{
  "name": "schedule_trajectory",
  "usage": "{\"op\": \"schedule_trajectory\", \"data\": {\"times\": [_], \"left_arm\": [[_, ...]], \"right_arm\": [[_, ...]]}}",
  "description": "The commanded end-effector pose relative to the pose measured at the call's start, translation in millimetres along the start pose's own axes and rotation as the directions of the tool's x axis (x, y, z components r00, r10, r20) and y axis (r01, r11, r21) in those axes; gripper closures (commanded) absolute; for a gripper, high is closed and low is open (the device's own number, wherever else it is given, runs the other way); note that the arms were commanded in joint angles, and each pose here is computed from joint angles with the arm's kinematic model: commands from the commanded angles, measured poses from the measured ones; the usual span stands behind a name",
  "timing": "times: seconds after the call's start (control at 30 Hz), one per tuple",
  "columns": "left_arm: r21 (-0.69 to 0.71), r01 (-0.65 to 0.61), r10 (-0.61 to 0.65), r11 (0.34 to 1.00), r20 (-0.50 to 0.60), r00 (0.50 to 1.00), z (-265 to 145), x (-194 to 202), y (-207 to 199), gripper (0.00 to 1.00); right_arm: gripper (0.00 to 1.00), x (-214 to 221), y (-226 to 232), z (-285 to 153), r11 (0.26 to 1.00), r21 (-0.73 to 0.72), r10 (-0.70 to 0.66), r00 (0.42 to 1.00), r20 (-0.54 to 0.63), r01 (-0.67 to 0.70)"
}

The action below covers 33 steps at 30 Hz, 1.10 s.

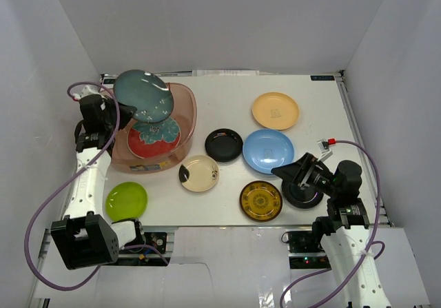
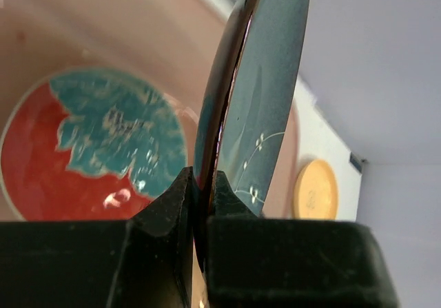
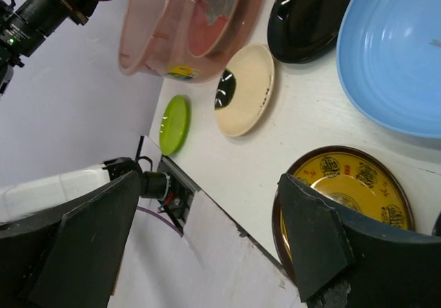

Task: Place the plates into the plastic bin on the countertop

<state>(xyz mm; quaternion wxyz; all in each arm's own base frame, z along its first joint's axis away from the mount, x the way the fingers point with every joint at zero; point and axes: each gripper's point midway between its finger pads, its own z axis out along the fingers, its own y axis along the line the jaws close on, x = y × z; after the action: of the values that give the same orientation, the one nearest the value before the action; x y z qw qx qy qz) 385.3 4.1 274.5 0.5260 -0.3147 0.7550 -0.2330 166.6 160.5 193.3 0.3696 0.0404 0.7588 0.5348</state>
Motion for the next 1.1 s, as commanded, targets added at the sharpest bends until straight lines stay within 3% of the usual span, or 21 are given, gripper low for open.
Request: {"op": "schedule_trajectory", "data": {"times": [0.0, 0.33, 0.53, 0.57, 0.63, 0.67, 0.77, 0.87, 1.07], "left_arm": [[0.067, 0.038, -0.039, 0.997, 0.023, 0.999, -10, -1, -15, 1.00], [-0.092, 0.056, -0.064, 0.994, -0.096, 0.993, 33, 47, 48, 0.98], [-0.127, 0.062, -0.079, 0.990, -0.135, 0.988, 40, 65, 66, 0.69], [-0.123, 0.055, -0.072, 0.991, -0.135, 0.988, 40, 65, 66, 0.56], [-0.124, 0.050, -0.068, 0.991, -0.142, 0.988, 40, 69, 69, 0.45], [-0.122, 0.045, -0.063, 0.991, -0.149, 0.987, 40, 71, 70, 0.32], [-0.115, 0.043, -0.062, 0.992, -0.169, 0.984, 38, 76, 71, 0.12], [-0.082, 0.042, -0.055, 0.996, -0.171, 0.984, 34, 75, 63, 0.02], [0.003, -0.013, 0.014, 1.000, -0.088, 0.996, 9, 54, 38, 0.02]], "right_arm": [[0.13, -1, 1, -6, 0.994, 0.036, -0.099, 0.995, -0.005, 0.099], [0.15, 7, -18, -8, 0.986, 0.082, -0.145, 0.989, -0.006, 0.145], [0.15, 8, -35, -7, 0.977, 0.142, -0.162, 0.987, -0.010, 0.161], [0.15, 9, -37, -7, 0.976, 0.151, -0.160, 0.987, -0.012, 0.160], [0.16, 9, -40, -7, 0.974, 0.161, -0.160, 0.987, -0.010, 0.160], [0.16, 8, -42, -7, 0.974, 0.165, -0.157, 0.987, -0.008, 0.157], [0.18, 7, -49, -6, 0.971, 0.191, -0.149, 0.989, 0.002, 0.146], [0.23, 1, -60, -5, 0.959, 0.249, -0.145, 0.989, 0.021, 0.135], [0.37, -28, -95, -8, 0.882, 0.455, -0.173, 0.983, 0.068, 0.124]]}}
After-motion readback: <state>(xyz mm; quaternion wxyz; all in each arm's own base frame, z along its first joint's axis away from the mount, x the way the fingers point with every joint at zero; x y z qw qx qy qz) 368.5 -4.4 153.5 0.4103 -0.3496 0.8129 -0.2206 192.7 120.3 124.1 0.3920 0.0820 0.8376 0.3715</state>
